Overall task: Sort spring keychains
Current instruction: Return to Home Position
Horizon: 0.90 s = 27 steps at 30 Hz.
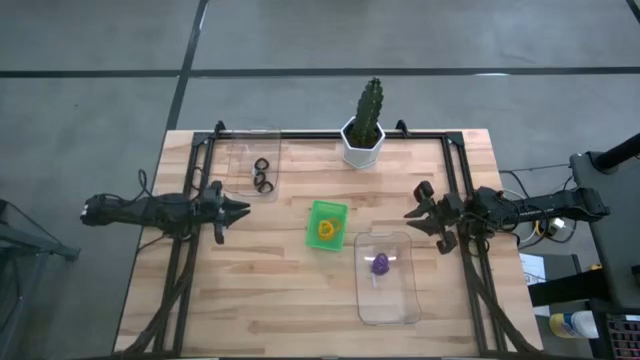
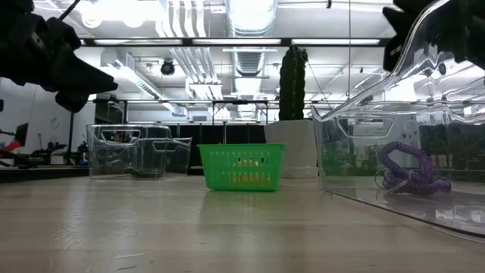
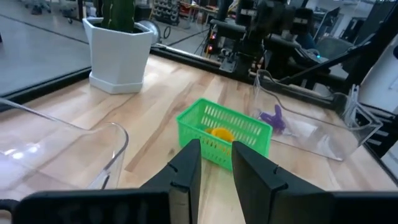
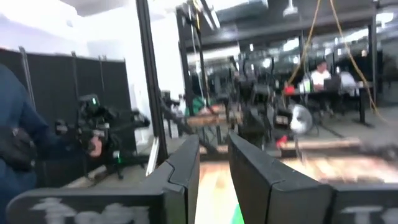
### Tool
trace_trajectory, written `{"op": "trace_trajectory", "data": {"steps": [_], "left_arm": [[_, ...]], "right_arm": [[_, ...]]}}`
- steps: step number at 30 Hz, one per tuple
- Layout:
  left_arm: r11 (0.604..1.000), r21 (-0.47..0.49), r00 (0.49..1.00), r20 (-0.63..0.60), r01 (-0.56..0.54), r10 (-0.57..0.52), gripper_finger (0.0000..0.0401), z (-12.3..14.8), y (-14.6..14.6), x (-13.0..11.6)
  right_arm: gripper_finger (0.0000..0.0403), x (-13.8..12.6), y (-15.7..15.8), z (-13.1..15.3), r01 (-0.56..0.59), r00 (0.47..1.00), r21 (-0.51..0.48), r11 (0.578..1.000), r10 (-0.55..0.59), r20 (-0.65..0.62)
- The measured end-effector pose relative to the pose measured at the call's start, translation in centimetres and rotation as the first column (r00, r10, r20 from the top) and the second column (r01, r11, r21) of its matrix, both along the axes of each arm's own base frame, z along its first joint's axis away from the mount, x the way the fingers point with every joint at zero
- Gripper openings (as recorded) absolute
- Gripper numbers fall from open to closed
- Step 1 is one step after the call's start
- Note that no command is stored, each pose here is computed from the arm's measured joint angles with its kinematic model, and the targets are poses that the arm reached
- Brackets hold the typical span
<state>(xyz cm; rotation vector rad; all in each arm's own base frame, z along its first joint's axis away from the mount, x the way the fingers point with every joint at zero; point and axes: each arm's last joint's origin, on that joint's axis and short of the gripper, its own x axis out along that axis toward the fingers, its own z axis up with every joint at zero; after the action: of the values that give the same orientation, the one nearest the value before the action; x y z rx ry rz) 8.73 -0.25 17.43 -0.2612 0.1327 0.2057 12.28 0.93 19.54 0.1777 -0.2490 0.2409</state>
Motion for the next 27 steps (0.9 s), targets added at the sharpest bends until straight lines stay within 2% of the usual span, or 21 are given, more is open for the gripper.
{"op": "trace_trajectory", "data": {"steps": [11, 18, 27], "left_arm": [[0.998, 0.064, 1.000, -0.005, 0.011, -0.011, 0.0083, 0.8, 0.0, -0.3], [0.998, 0.058, 0.999, -0.053, 0.013, -0.010, 0.0083, 0.3, 0.0, -0.3], [0.999, 0.046, 0.997, -0.077, -0.001, 0.005, 0.0083, -0.6, 0.1, -0.2]], "right_arm": [[0.0068, -0.8, 0.1, 1.1, -0.025, 0.993, -0.012, 1.000, 0.026, 0.113], [0.0076, -1.0, 0.0, 0.3, -0.053, 0.999, 0.079, 0.996, 0.052, 0.009], [0.0071, -0.9, 0.0, -0.1, -0.046, 0.999, 0.068, 0.997, 0.048, -0.025]]}}
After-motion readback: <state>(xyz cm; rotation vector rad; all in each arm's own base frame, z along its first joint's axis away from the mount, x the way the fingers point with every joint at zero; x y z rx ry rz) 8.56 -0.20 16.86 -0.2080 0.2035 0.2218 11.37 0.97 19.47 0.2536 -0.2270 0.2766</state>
